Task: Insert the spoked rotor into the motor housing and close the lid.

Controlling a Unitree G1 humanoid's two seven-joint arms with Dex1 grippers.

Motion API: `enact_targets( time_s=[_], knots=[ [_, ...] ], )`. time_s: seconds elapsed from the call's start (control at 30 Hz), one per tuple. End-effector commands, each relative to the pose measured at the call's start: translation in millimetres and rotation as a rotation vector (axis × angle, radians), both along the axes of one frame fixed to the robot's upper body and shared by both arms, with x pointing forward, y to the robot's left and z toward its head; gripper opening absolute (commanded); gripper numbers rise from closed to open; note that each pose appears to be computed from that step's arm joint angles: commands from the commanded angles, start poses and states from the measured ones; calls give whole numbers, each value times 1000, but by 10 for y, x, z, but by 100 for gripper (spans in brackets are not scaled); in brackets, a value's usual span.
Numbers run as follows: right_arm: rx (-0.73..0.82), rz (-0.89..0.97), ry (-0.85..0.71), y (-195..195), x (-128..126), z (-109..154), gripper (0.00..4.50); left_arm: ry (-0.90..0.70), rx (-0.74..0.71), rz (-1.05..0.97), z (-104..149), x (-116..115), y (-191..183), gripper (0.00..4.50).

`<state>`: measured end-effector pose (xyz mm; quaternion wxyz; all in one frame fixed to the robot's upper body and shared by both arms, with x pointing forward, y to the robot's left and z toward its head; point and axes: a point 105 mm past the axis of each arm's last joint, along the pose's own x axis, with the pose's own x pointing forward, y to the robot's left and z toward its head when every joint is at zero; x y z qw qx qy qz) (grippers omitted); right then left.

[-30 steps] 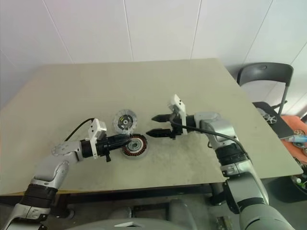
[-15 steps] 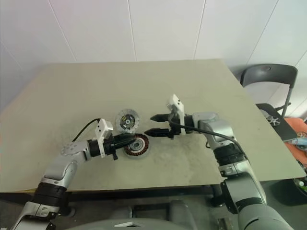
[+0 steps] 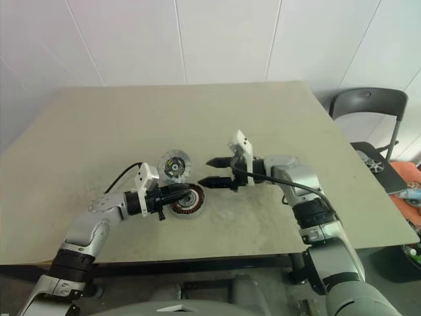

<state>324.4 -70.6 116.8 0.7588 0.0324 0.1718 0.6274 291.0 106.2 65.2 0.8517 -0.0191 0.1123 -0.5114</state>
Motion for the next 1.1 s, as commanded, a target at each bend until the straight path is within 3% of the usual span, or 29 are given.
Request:
enact_targets(
  time_s=[0.03,0.87,1.03,1.1],
  knots=[
    [39,-2,-48,-7,18,143,450,-40,-16,-15,123,27,-37,68],
    [37,-17,-67,-7,64,153,450,25,-46,-39,97,-28,-27,68],
    [38,-16,-68,4,66,145,450,-4,-36,8,115,33,9,228],
    [38,-16,-67,7,74,145,450,-2,-66,9,162,34,23,228]
  ],
)
